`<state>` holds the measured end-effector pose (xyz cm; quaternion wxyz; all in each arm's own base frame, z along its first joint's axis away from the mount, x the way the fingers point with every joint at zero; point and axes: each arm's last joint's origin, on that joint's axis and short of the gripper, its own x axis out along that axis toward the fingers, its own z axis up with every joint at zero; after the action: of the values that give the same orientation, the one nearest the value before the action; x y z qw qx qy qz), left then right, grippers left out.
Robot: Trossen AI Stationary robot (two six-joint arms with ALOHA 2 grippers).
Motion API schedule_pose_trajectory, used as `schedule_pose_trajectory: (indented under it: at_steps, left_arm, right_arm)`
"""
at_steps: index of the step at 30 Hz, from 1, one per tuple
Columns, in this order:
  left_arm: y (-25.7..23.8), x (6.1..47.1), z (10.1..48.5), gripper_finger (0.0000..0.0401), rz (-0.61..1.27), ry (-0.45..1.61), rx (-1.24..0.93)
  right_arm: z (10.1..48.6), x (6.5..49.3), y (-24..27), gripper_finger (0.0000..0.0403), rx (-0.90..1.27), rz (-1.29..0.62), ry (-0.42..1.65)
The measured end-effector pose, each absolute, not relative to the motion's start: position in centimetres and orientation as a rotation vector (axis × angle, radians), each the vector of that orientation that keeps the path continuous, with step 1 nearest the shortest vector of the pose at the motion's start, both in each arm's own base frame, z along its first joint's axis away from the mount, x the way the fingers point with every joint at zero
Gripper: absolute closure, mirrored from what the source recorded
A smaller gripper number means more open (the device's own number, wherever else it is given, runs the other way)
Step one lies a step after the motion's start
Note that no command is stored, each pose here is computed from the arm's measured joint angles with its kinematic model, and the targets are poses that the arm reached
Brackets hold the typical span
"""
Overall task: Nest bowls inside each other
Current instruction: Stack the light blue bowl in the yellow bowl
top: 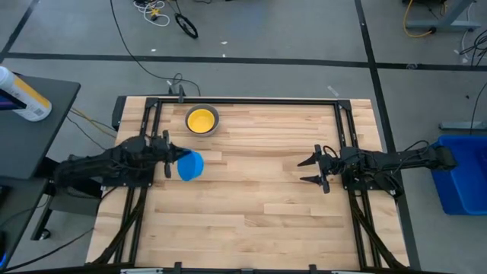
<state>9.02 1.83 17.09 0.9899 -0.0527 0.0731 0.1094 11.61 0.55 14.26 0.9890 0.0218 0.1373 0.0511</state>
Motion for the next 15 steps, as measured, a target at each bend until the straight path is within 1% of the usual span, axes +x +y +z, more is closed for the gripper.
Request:
schedule_pose_trajectory:
  at_steps: [3,6,11,15]
  left_arm:
    - [2.7,9.2,17.2,0.0396,0.275,0.157,-0.112]
    - [3.6,9.6,18.1,0.0396,0.273,0.092,-0.089]
    - [5.5,10.6,18.5,0.0396,0.293,0.066,-0.078]
    - [7.7,11.5,18.1,0.0396,0.355,0.139,-0.116]
  right_arm:
    - [14.3,11.6,0.6,0.013,0.044,0.103,0.275]
    - [14.3,11.6,0.6,0.0128,0.043,0.103,0.275]
    - [14.3,11.6,0.6,0.0132,0.044,0.103,0.276]
    - [14.3,11.6,0.6,0.0142,0.043,0.103,0.275]
